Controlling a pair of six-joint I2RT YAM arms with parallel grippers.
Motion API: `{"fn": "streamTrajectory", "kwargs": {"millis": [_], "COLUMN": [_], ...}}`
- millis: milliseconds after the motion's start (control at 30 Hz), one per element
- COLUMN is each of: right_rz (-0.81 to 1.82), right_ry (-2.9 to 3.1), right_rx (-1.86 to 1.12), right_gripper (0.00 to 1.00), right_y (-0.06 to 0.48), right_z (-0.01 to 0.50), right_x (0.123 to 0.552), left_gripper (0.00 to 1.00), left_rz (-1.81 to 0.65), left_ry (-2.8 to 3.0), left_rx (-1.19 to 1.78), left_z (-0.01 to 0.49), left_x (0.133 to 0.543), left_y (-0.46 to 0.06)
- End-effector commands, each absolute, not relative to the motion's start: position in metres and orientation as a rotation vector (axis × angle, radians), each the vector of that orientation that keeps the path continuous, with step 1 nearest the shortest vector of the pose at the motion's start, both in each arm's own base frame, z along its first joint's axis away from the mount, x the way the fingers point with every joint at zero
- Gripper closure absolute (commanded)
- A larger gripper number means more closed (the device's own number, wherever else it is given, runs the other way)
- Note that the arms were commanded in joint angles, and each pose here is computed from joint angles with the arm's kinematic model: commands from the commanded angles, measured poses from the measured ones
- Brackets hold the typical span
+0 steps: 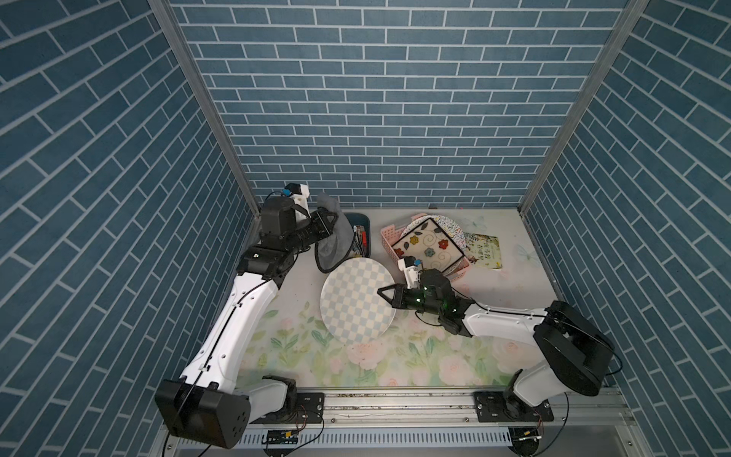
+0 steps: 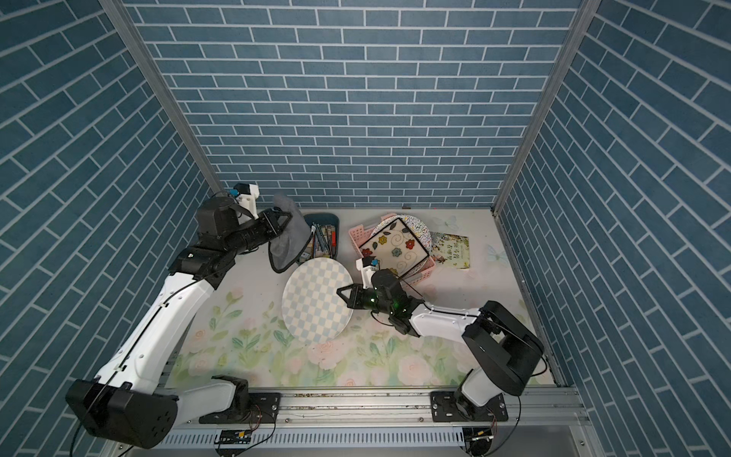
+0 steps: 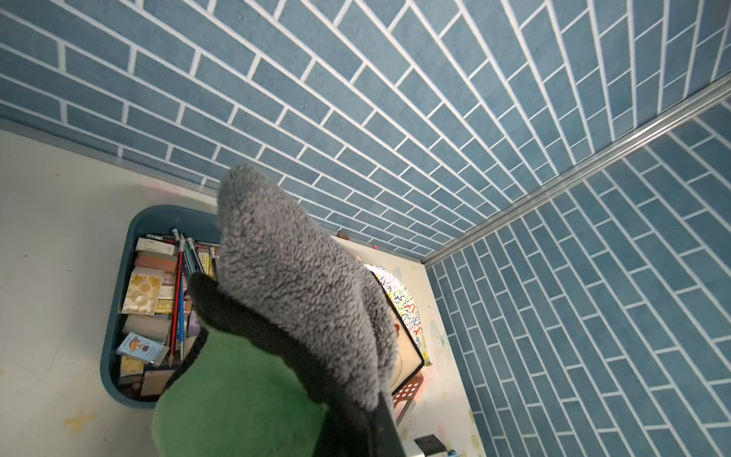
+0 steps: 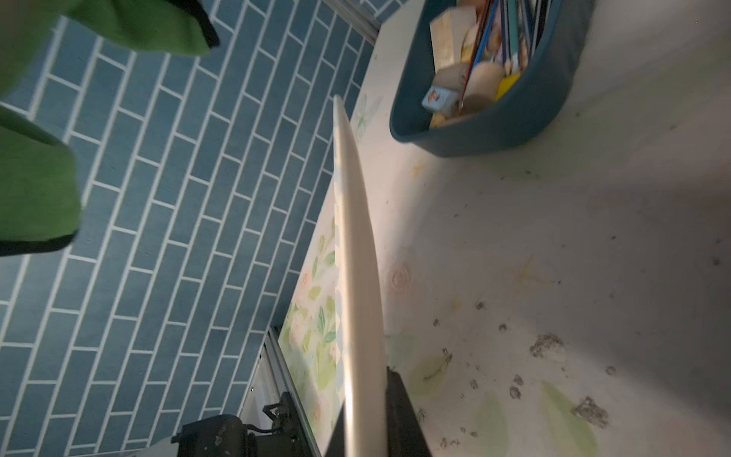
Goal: Wipe the wet plate dry
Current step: Place the plate at the center of the board, then pick up the plate from the bin.
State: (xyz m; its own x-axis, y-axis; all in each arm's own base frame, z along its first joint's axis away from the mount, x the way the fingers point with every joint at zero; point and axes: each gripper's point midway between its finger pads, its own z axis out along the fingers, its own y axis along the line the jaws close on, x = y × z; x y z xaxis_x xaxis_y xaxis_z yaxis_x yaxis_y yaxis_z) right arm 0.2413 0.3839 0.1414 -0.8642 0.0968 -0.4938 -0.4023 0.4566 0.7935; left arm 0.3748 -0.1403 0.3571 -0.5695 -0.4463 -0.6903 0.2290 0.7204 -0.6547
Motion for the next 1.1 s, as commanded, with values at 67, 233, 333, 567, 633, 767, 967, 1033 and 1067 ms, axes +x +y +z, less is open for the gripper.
{"fn": "streamTrajectory", "kwargs": {"millis": [67,233,333,567,633,767,967,1033,1067], "right_rz": [1.379,1.114,0.875,0.645,0.647,0.717,0.766,0.739,0.727], "right_ry": [2.291,2.549,2.677,2.689,2.66,2.576,2.401,2.396,2.391], "right_rx": [-0.377,-0.342,-0.408,-0.549,-0.603,-0.651,-0.512,-0.433,-0.4], "right_gripper": [1.0,0.97,0.8,0.48,0.36,0.18,0.18,0.23,0.24], "right_y": [0.409,0.387,0.365,0.358,0.366,0.374,0.32,0.288,0.272], "right_z": [0.123,0.057,0.023,0.013,0.025,0.077,0.176,0.185,0.188], "right_x": [0.242,0.238,0.232,0.23,0.227,0.225,0.297,0.335,0.353], "left_gripper": [1.0,1.0,1.0,1.0,1.0,1.0,1.0,1.0,1.0], "left_rz": [-0.968,-0.983,-0.98,-0.971,-0.953,-0.907,-0.856,-0.854,-0.842], "left_ry": [1.974,1.948,1.946,1.945,1.953,1.981,2.041,2.066,2.085], "left_rx": [-0.014,0.025,0.03,0.027,0.024,0.023,0.038,0.034,0.029], "left_z": [0.358,0.36,0.361,0.359,0.356,0.348,0.318,0.304,0.296], "left_x": [0.372,0.37,0.371,0.373,0.374,0.376,0.377,0.375,0.374], "left_y": [-0.158,-0.161,-0.161,-0.161,-0.159,-0.155,-0.176,-0.195,-0.204]}}
